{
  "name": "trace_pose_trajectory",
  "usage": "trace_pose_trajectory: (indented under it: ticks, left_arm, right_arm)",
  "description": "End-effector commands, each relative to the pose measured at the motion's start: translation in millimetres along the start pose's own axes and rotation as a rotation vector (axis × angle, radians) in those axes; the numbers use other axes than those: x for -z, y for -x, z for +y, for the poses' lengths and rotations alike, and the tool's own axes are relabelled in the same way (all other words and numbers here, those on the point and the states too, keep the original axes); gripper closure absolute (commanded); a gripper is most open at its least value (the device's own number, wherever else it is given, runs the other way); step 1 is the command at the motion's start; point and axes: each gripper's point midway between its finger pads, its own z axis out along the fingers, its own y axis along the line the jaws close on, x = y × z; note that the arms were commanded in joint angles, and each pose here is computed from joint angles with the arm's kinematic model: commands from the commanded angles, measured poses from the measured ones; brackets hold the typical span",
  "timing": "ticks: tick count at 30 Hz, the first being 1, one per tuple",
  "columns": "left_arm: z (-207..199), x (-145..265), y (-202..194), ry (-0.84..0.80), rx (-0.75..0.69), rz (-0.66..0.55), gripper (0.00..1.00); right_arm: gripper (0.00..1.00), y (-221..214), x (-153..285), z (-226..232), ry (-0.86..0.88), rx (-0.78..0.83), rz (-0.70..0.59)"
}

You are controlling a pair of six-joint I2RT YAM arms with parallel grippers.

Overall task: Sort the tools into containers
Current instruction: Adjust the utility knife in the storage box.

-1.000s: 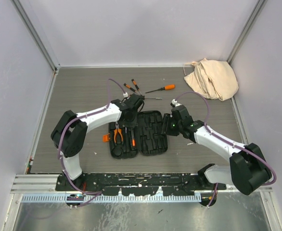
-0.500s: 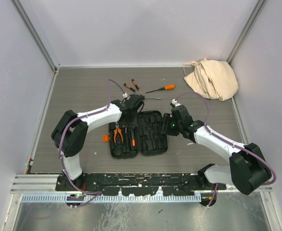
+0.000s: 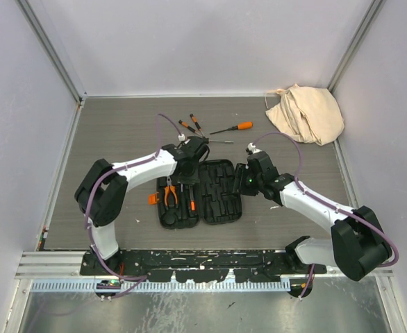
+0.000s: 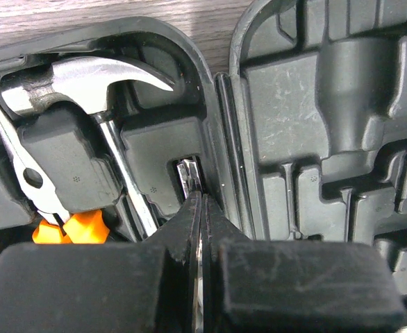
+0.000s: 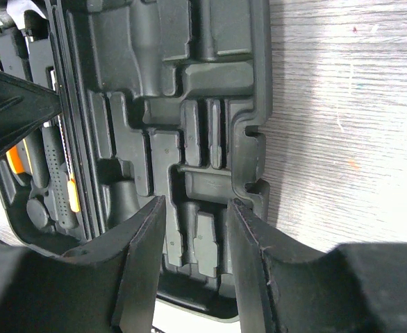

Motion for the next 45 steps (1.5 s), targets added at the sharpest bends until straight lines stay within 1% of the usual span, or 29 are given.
trace_pose_trajectory:
  ticks: [1, 6, 9, 11, 18, 22, 27, 32, 36, 41, 45]
  left_arm:
    - [-8, 17, 17, -0.019, -0.037, -0.037, 0.98]
    - [-30, 60, 54, -0.119, -0.048, -0.141, 0.90]
    - [-34, 77, 65, -0.139, -0.057, -0.177, 0.88]
    - [-32, 80, 66, -0.136, -0.057, -0.184, 0.87]
    - [-19, 61, 36, -0.108, -0.028, -0.113, 0.92]
    - [-14, 49, 12, -0.113, 0.006, -0.066, 0.92]
    - [-10, 39, -6, -0.100, 0.021, -0.033, 0.92]
    - [-12, 31, -16, -0.099, 0.028, -0.011, 0.92]
    - [-14, 31, -15, -0.101, 0.029, -0.013, 0.92]
    - [-13, 38, -10, -0.085, 0.032, -0.043, 0.88]
    - [-12, 34, -11, -0.075, 0.028, -0.033, 0.87]
  right_arm:
    - [0.54, 16, 7, 14, 0.049, -0.002, -0.057]
    - [0.54, 15, 8, 14, 0.048, -0.001, -0.055]
    - [0.54, 14, 7, 12, 0.044, -0.002, -0.053]
    - [0.54, 14, 7, 12, 0.044, -0.001, -0.053]
    - [0.54, 13, 7, 11, 0.041, -0.003, -0.051]
    - [0.54, 10, 6, 10, 0.039, -0.005, -0.045]
    - [0.54, 10, 4, 10, 0.041, -0.003, -0.042]
    - [0.54, 10, 3, 10, 0.041, -0.005, -0.039]
    - [0.54, 9, 3, 10, 0.043, -0.004, -0.037]
    - [0.54, 8, 3, 10, 0.044, -0.008, -0.037]
    - [0.54, 8, 3, 10, 0.047, -0.008, -0.038]
